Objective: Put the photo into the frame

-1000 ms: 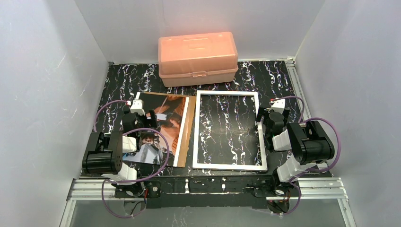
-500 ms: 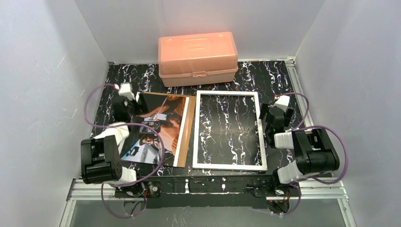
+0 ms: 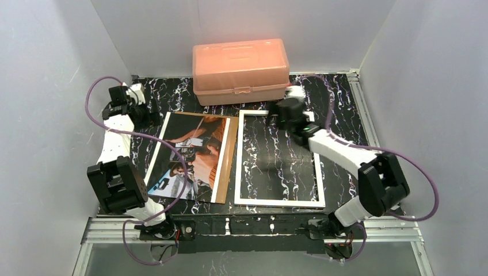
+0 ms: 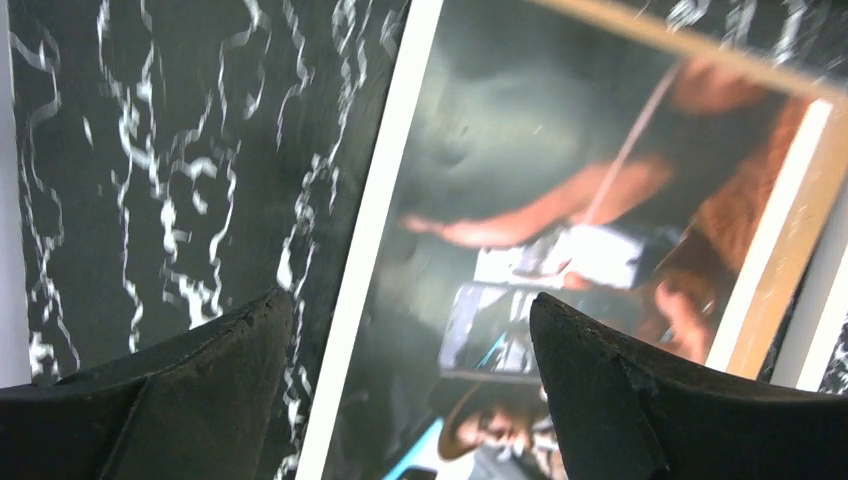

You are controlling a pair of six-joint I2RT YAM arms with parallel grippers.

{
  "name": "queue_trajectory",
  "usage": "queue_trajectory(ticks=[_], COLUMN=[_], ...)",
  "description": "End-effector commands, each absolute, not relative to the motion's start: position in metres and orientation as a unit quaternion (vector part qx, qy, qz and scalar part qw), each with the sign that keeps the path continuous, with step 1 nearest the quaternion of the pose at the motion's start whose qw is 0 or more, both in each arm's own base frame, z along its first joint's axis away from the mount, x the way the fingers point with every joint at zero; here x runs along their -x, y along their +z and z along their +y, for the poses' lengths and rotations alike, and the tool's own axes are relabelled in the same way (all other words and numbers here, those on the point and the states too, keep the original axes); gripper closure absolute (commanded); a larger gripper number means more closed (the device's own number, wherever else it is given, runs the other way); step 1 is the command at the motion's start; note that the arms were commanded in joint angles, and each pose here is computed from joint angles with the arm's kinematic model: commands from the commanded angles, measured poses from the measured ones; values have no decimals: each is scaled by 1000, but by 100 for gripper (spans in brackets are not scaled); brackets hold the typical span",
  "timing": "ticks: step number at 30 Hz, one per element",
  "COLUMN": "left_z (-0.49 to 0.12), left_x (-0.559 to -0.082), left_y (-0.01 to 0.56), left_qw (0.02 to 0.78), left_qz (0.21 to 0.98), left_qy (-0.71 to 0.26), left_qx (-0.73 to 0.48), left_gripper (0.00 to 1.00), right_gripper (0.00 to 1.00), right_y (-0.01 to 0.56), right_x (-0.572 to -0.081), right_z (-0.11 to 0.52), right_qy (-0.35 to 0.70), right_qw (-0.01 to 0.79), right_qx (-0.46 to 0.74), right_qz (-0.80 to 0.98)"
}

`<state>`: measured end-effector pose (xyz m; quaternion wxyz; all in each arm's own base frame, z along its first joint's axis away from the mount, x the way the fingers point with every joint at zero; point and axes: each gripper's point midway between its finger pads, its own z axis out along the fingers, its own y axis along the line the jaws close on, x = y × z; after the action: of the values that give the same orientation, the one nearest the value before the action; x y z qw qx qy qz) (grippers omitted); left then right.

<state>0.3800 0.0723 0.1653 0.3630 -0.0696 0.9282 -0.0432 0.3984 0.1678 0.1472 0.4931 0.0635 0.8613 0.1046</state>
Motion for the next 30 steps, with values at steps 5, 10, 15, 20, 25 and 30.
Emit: queue_trajectory(ticks=[5,10,15,20,25,30], left_z=[94,100,98,90,84,79], left_x=[-323,-308,-299,-292,-285,-280], left_y=[149,141,137,140,141,147], left_qw=[250,232,206,199,195,199], left_qz=[963,969,975,977,977,976], left_qy=[-52,-30,-39,-54,-64,-71], left_qx=[91,81,73,62,57,51], left_gripper=[15,16,17,17,18,2], right_gripper=[1,3,4,6,12,22], right_y=[145,101,77,80,67,47], right_x=[-308,-291,-282,-280,-275,-272], right_z=[368,414,420,386,361,356], right_qy=[153,167,146,25,-11,-30], right_qw=[435,380,358,383,385,369], right_qx=[113,145,149,136,117,120], right_qz=[880,898,910,913,916,921])
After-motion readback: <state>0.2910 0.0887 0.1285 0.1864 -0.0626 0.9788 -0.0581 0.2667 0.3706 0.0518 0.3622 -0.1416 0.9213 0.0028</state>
